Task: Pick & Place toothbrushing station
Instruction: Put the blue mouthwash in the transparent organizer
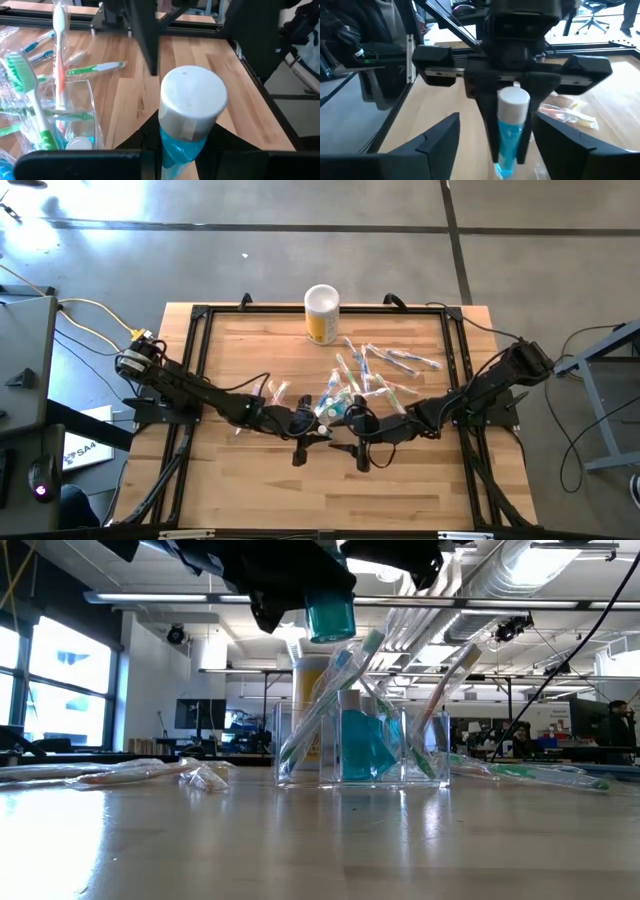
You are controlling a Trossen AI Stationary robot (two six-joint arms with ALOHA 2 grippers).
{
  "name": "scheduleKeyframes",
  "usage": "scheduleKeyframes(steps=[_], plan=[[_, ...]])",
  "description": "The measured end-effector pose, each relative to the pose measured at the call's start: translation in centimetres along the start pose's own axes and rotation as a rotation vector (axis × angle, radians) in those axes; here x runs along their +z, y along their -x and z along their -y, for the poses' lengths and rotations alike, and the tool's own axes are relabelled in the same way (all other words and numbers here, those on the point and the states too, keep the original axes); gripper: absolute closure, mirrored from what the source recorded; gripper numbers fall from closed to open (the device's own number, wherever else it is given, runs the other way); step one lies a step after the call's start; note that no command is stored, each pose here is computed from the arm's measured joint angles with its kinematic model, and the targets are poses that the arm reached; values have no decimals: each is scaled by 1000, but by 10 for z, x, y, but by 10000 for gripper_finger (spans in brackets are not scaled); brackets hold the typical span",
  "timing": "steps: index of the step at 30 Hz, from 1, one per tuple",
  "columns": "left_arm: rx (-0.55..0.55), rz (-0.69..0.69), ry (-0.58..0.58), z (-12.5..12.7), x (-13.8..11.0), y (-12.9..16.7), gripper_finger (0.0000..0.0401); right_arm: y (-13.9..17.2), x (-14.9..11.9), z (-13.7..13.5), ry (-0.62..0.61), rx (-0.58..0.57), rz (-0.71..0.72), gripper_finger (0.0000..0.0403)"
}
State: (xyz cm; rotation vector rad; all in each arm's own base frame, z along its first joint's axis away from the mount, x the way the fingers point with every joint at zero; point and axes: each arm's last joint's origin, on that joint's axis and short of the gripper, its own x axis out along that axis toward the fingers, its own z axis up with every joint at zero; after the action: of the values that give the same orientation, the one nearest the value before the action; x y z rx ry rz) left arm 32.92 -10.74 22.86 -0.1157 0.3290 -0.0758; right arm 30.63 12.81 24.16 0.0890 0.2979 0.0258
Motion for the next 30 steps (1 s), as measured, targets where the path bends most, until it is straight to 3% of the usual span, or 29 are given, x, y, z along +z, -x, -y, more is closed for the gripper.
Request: scheduleKeyframes(steps=[5, 22, 30], plan=[[1, -2, 5, 0, -1, -1, 338, -3, 4, 7, -15, -7, 20, 148], [23, 25, 10, 0, 2, -1, 338, -18, 5, 26, -45, 39, 42, 147], [41, 56, 9, -1, 4, -1, 338, -23, 5, 35, -47, 83, 42, 183]])
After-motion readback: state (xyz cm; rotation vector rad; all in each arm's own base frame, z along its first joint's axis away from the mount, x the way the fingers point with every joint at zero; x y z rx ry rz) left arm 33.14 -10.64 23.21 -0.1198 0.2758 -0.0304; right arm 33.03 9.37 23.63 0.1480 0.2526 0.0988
